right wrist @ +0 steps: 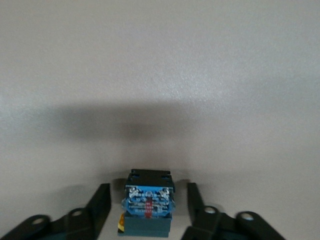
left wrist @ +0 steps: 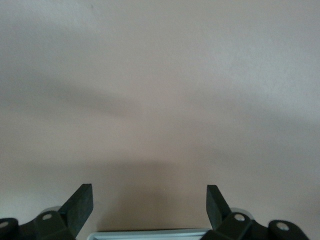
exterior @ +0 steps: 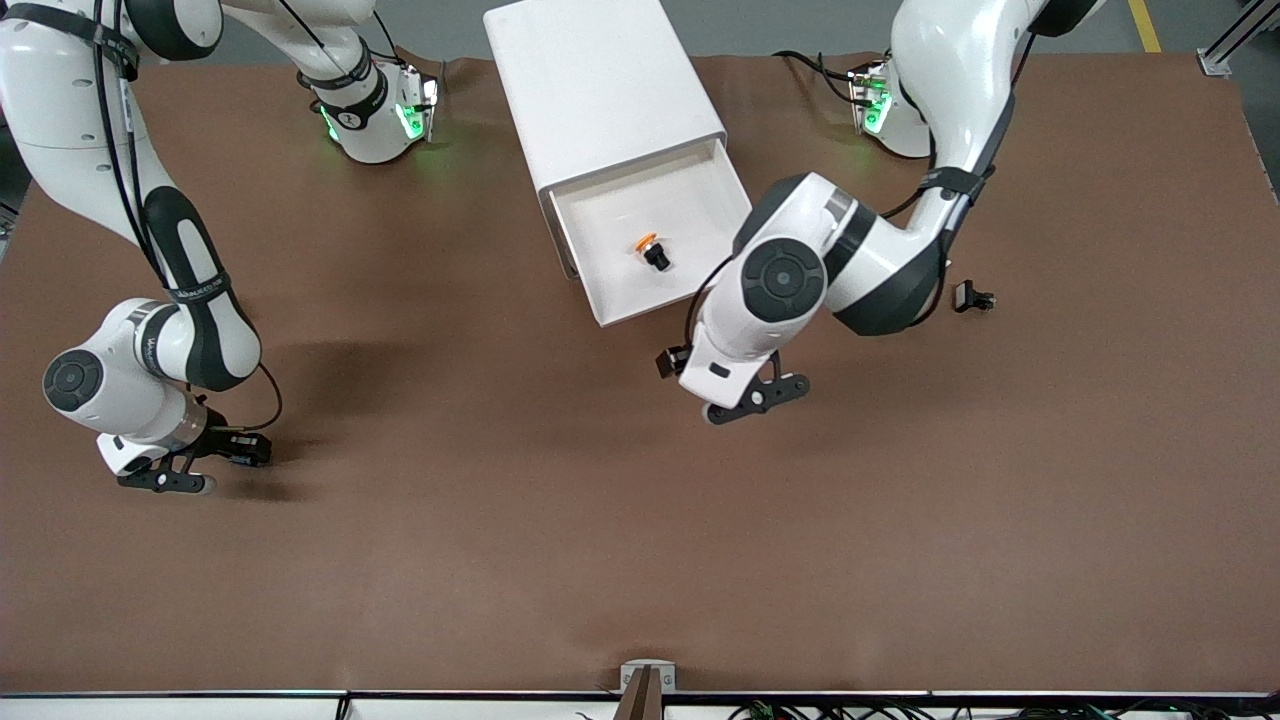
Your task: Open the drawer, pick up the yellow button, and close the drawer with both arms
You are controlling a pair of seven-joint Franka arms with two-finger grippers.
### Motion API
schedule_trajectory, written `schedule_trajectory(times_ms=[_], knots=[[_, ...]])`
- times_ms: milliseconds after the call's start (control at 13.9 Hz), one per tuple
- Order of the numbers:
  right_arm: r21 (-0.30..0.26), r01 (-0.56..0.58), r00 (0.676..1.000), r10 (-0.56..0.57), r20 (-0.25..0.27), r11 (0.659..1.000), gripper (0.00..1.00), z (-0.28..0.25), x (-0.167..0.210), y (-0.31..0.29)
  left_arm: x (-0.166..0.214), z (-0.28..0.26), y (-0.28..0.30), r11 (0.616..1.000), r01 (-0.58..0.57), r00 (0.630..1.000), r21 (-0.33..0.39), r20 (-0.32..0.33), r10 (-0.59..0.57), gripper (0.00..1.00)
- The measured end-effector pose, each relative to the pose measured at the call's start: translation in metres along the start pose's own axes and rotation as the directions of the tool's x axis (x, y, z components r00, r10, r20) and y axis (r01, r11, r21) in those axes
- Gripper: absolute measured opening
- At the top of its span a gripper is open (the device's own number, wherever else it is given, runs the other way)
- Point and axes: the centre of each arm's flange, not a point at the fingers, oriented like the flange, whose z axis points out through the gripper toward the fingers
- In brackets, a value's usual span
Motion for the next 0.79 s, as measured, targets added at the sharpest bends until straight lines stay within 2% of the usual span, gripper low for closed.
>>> schedule_trajectory(times_ms=[144, 216, 505, 793], knots=[[0.007, 0.004, 1.000, -0.004, 0.023, 1.000, 0.94, -0.006, 0.005, -0.003, -0.019, 0.008, 0.011, 1.000, -0.006, 1.000, 0.014, 0.006, 0.006, 1.00], [0.011, 0.006, 0.999, -0.007, 0.039, 1.000, 1.00, -0.010, 0.007, -0.004, -0.027, 0.015, 0.014, 1.000, -0.014, 1.000, 0.027, 0.012, 0.014, 1.00], [0.027, 0.006, 0.997, -0.008, 0.082, 1.000, 1.00, -0.060, 0.019, -0.014, -0.052, 0.042, 0.019, 0.996, -0.043, 0.998, 0.075, 0.039, 0.040, 1.00], [0.040, -0.013, 0.993, 0.009, 0.117, 0.999, 1.00, -0.124, 0.015, -0.016, -0.071, 0.050, 0.023, 0.992, -0.045, 0.997, 0.118, 0.060, 0.038, 1.00]])
